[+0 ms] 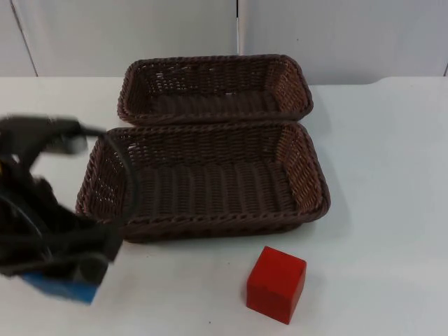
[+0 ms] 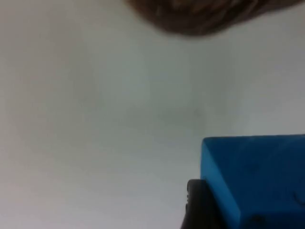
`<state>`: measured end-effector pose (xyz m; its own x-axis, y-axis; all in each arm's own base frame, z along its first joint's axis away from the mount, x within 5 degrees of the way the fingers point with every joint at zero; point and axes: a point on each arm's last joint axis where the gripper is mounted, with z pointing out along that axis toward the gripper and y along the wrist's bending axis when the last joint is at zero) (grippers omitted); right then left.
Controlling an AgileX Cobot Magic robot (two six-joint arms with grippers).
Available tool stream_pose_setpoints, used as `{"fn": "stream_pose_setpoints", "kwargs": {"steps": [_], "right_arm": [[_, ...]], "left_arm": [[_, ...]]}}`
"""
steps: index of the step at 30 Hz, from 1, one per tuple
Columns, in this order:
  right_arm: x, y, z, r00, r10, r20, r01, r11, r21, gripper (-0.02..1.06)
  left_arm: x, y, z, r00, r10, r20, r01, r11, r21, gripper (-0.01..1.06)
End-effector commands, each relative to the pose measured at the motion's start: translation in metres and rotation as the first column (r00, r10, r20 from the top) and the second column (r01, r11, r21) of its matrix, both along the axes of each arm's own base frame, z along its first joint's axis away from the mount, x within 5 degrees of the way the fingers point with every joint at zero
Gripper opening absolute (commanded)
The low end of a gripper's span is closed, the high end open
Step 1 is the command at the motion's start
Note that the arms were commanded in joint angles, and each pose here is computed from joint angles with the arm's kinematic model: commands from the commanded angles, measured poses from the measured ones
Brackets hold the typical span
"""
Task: Pick up one cube with the left hand and place it into the upper basket. Pick up one cube with the right hand and place it into the lower basket.
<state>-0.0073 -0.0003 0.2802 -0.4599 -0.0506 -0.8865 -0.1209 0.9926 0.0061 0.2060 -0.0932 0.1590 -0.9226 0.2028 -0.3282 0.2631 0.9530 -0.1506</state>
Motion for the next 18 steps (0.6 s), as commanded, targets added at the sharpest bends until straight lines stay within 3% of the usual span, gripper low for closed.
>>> {"fn": "stream_pose_setpoints", "kwargs": {"steps": [1,7,12,18], "right_arm": [[0.0,0.0,0.0,1.0,0.001,0.007,-0.001,1.0,-0.011,1.05],[0.0,0.0,0.0,1.0,0.001,0.007,-0.001,1.0,-0.011,1.05],[0.0,0.0,0.0,1.0,0.001,0.007,-0.001,1.0,-0.011,1.05],[0.0,0.0,0.0,1.0,0.001,0.007,-0.001,1.0,-0.011,1.05]], "left_arm": [[-0.003,-0.001,0.015,0.999,0.005,0.053,-0.003,0.999,-0.038,0.0],[-0.016,0.004,0.059,0.968,0.018,0.251,0.011,0.993,-0.114,0.0],[-0.02,0.008,0.077,0.935,0.017,0.355,0.03,0.991,-0.127,0.0],[-0.021,0.009,0.079,0.926,0.005,0.377,0.041,0.993,-0.113,0.0]]}}
